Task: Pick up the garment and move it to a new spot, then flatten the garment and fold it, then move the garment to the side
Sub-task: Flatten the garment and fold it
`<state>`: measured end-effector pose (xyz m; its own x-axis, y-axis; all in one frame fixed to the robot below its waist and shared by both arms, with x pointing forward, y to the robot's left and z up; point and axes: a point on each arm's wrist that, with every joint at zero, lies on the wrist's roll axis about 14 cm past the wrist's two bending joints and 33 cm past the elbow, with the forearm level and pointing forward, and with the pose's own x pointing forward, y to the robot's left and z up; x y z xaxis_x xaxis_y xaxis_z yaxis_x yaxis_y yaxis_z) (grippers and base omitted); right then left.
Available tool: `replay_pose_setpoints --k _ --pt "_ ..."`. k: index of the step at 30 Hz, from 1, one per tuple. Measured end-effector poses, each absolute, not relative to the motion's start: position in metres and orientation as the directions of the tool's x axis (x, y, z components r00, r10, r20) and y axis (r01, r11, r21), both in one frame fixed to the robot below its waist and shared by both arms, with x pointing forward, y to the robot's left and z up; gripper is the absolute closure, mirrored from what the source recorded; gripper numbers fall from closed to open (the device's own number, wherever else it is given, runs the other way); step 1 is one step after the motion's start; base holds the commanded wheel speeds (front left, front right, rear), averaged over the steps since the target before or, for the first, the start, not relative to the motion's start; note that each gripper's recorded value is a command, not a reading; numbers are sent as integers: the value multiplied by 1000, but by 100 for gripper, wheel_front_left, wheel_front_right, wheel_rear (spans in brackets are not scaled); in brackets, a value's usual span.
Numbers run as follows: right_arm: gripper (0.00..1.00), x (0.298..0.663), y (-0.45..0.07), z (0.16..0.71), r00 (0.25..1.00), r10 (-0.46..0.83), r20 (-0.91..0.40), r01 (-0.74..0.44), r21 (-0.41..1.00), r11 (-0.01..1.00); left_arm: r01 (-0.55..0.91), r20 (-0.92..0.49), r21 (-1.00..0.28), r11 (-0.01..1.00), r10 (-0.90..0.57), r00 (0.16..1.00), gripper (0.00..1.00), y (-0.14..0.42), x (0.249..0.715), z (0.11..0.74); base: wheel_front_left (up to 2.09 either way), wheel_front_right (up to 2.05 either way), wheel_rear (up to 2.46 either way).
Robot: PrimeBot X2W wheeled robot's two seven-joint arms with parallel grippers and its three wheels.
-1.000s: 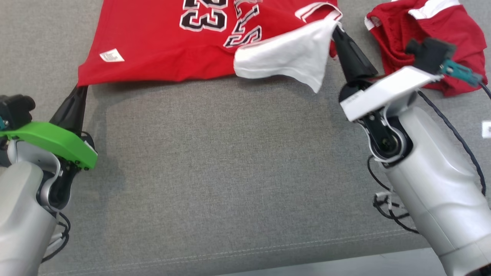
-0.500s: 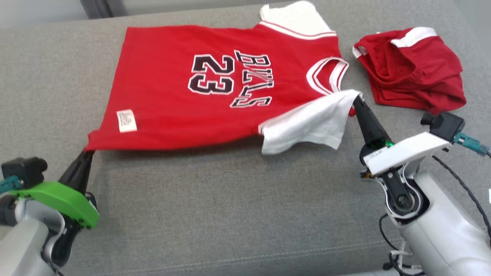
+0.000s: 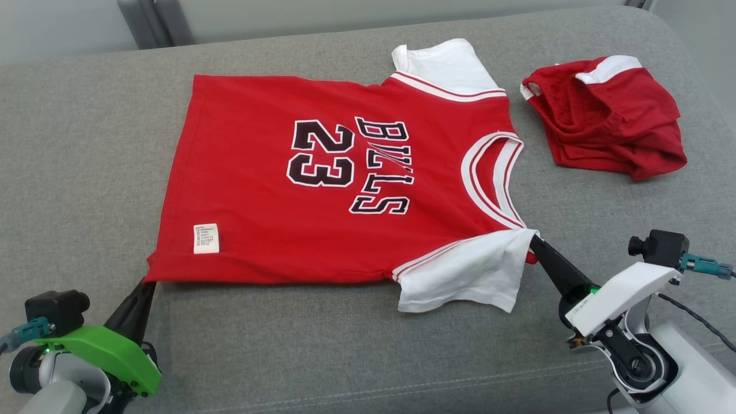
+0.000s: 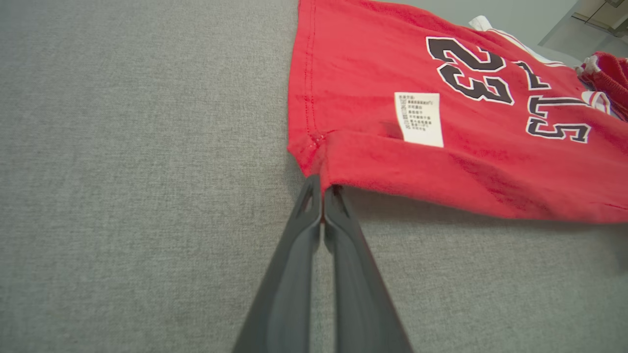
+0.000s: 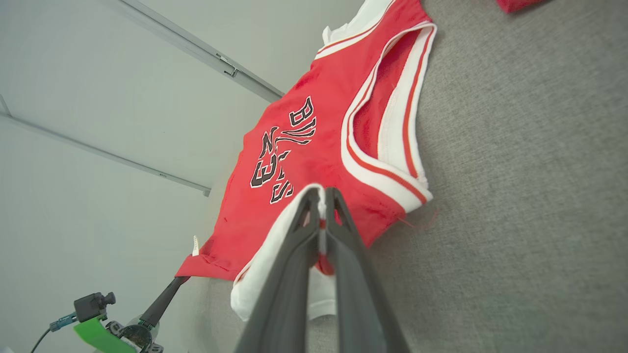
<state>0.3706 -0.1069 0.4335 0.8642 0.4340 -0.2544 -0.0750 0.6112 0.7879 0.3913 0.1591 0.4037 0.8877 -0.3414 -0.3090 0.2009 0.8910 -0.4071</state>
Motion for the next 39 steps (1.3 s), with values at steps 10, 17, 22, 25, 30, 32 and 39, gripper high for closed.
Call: replay_pose_setpoints --k 10,17,22,25,30,32,39 --pt "100 359 -118 422 825 462 -326 -111 707 699 236 -330 -345 909 -352 876 80 154 385 398 0 0 0" --pt "0 364 -114 424 817 478 -322 -158 672 723 229 -359 -330 916 -346 867 0 153 380 389 0 0 0" --pt "0 366 -117 422 814 475 -333 -181 632 754 207 -381 -317 926 -324 866 0 158 378 383 0 0 0" --pt "0 370 -128 423 832 445 -331 -175 604 778 174 -370 -303 937 -284 884 0 168 384 387 0 0 0" --pt "0 387 -149 443 902 364 -232 -175 574 800 153 -288 -282 947 -235 928 0 179 403 413 0 0 0" --pt "0 392 -154 454 925 337 -176 -190 556 809 147 -246 -278 949 -218 944 0 181 411 426 0 0 0" --pt "0 390 -154 468 942 324 -88 -243 490 837 143 -93 -293 945 -177 980 0 176 430 470 0 0 0"
